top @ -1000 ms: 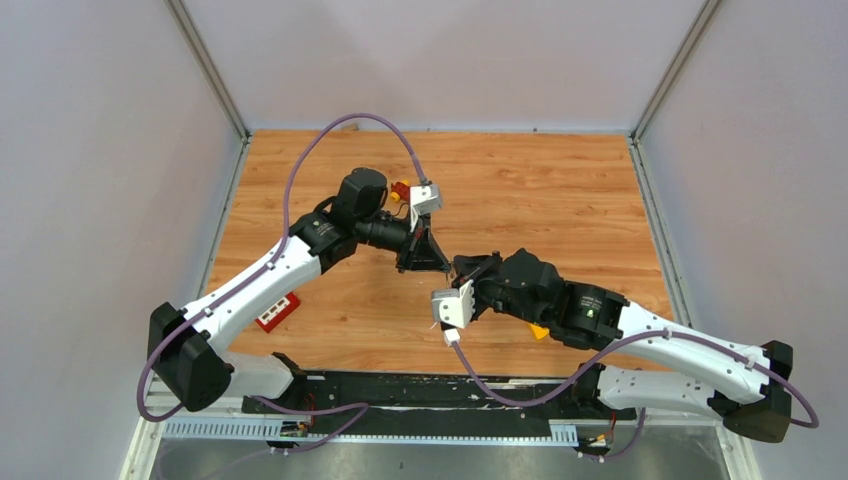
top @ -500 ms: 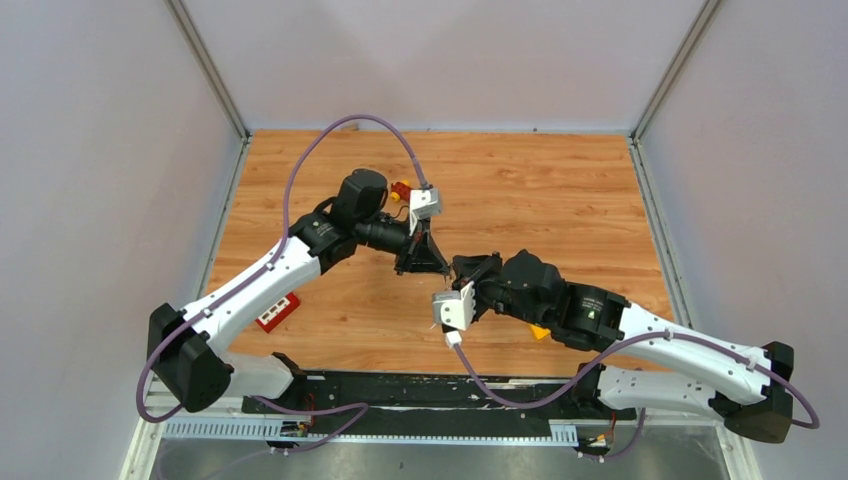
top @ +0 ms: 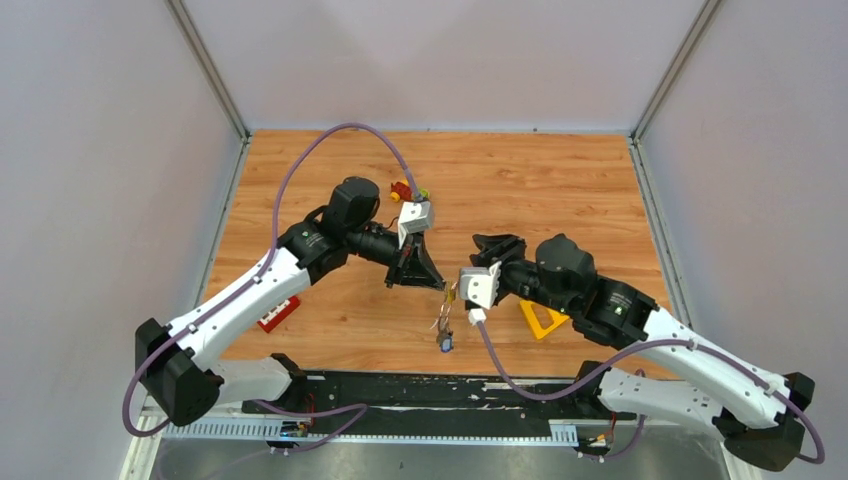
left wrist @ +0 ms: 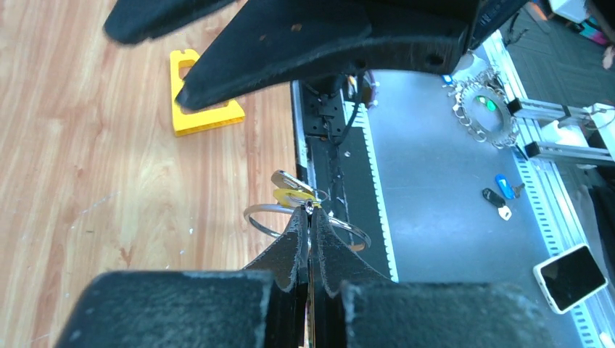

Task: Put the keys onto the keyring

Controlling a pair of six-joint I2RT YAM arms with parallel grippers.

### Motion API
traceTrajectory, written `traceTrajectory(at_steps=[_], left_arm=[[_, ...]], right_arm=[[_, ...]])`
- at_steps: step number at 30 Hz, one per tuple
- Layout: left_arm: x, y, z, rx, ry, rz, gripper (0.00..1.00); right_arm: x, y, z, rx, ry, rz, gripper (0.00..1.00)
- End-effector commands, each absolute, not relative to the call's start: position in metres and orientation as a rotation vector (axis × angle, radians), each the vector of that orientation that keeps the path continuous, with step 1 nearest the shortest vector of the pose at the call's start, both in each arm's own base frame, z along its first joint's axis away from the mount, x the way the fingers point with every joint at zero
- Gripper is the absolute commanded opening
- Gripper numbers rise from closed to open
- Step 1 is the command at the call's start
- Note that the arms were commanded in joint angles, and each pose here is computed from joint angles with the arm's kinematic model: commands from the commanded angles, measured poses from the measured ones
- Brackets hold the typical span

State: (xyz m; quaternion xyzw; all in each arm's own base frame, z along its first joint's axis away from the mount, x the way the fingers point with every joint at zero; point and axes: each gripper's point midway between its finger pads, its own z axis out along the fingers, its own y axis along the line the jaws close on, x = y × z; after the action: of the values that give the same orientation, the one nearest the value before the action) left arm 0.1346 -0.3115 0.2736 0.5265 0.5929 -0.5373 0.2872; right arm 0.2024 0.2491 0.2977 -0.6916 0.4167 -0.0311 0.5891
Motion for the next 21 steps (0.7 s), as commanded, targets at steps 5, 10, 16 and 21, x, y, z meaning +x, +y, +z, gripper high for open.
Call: traceTrajectory(at_steps=[5, 10, 16, 21], left_arm=[[0.152, -0.307, 0.293, 1.359, 1.530, -1.320, 0.00], [0.148, -0.306, 0.293, 1.391, 1.489, -1.322, 0.00], [0.150, -0.302, 0.290, 1.410, 1.462, -1.264, 0.00], [0.150, -0.300, 0.287, 1.433, 1.447, -1.230, 0.00]], right_arm=[[0.166, 0.240, 0.324, -1.524, 0.947, 0.306, 0.57], [0.160, 0.259, 0.305, -1.525, 0.994, 0.484, 0.75], [0.170, 0.283, 0.277, -1.518, 1.134, 0.659, 0.82], [0.175, 0.289, 0.266, -1.534, 1.207, 0.803, 0.83]])
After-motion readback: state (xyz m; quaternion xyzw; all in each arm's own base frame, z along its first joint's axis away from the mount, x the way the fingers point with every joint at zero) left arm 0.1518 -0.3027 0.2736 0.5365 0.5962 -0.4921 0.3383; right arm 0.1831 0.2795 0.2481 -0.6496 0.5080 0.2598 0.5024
